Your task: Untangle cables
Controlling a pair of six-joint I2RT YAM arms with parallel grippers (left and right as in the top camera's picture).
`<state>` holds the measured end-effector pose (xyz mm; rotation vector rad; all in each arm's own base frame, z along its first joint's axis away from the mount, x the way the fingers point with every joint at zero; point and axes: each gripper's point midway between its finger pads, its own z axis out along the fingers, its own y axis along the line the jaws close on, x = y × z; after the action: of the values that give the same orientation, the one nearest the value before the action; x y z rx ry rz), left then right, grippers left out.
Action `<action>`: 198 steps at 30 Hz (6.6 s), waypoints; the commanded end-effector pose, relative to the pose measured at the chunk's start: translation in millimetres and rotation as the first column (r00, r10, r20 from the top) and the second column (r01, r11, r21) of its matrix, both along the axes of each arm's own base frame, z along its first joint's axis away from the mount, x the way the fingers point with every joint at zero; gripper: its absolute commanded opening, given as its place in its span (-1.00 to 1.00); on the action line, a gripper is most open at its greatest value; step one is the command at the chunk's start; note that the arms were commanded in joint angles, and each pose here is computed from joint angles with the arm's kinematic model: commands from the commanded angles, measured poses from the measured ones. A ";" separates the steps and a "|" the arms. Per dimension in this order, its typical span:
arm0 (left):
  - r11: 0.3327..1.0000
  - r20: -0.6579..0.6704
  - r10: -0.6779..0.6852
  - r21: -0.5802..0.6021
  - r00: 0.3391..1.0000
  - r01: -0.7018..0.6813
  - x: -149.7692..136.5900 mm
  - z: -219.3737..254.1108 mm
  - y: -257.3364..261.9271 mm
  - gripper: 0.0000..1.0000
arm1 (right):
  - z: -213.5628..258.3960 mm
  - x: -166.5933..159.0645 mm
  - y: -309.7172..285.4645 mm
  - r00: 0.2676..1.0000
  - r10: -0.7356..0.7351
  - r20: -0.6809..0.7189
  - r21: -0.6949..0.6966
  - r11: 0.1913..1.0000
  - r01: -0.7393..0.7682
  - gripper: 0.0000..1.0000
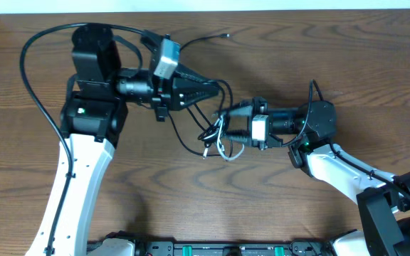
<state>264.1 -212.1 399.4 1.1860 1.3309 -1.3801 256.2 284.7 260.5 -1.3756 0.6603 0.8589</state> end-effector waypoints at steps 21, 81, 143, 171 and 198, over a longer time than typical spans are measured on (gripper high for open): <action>0.944 -0.093 0.323 0.102 0.942 -0.314 52.1 -17.2 18.9 0.79 | 64.7 83.1 -118.2 0.761 -0.167 -0.627 0.188 0.916 0.355 -0.98; 0.869 0.026 0.339 0.375 0.940 -0.324 64.9 -122.9 -15.2 -0.85 | 74.4 37.4 -52.6 0.802 0.006 -0.598 0.178 0.976 0.125 -0.98; 0.805 0.061 0.385 0.465 0.921 -0.368 73.1 -147.4 14.5 0.23 | 85.5 53.9 -75.1 0.738 0.001 -0.674 0.195 0.965 0.177 -0.98; 0.843 0.279 0.223 0.426 0.934 -0.328 89.4 -163.1 -30.3 0.40 | 106.9 22.3 -44.6 0.717 0.121 -0.687 0.144 0.989 -0.029 -0.98; 0.896 0.143 0.037 0.434 0.989 -0.096 34.9 -177.5 -20.8 0.40 | 108.1 30.5 -53.7 0.720 0.099 -0.687 0.149 0.989 0.007 -0.98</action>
<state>303.9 -228.6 214.7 1.4665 1.7039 -0.9067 292.7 230.5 350.4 -0.8985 1.1891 1.4885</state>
